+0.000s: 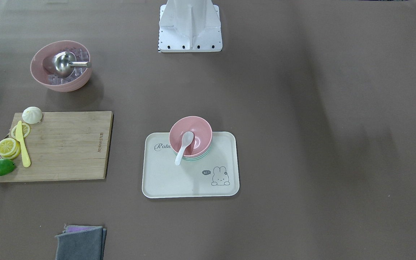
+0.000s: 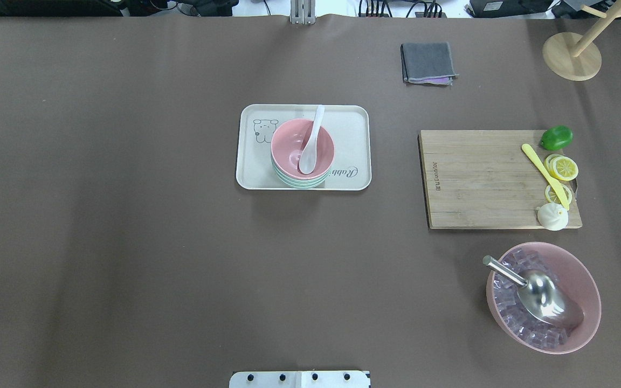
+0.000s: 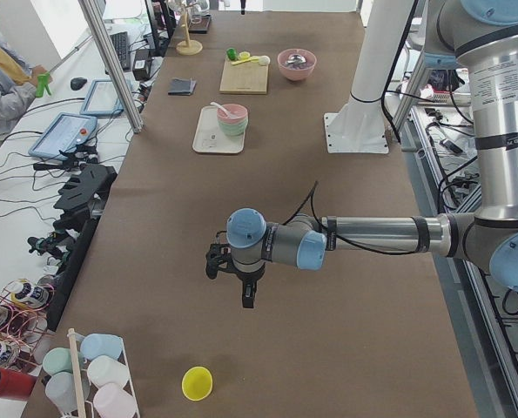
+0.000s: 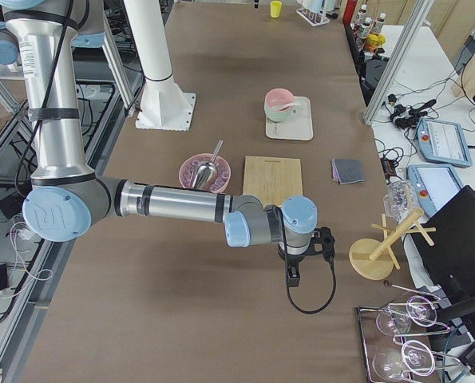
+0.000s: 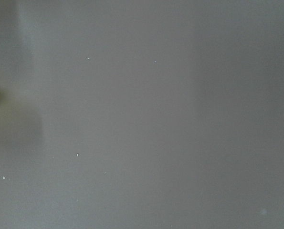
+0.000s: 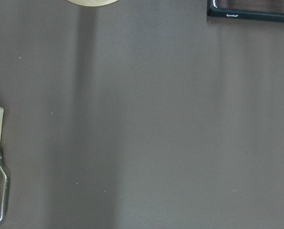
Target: Stack pink bowl on green and place spoon
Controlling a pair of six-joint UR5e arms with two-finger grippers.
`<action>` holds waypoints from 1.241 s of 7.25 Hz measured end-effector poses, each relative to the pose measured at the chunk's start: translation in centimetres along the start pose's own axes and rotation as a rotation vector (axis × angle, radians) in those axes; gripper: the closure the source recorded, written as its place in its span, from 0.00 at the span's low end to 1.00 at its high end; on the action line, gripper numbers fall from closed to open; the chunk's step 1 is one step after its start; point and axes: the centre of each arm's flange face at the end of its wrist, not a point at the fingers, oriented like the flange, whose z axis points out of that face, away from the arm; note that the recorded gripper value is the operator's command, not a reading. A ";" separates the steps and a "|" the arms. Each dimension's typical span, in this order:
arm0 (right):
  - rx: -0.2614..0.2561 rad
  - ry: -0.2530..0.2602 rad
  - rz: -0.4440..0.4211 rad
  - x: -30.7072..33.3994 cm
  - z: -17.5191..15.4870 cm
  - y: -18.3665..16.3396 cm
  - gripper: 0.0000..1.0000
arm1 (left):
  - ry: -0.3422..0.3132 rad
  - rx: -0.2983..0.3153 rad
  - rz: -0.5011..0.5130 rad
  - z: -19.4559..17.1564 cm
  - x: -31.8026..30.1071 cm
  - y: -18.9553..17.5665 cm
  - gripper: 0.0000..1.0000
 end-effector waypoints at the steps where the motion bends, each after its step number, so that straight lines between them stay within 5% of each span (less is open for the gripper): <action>1: 0.003 -0.002 -0.003 -0.2 -0.2 -0.1 0.00 | 0.010 0.000 -0.030 -0.1 -0.7 0.0 0.02; 9: -0.042 0.016 -0.036 -2.2 1.4 -0.6 0.00 | 0.013 0.002 -0.036 0.2 -1.5 -0.4 0.02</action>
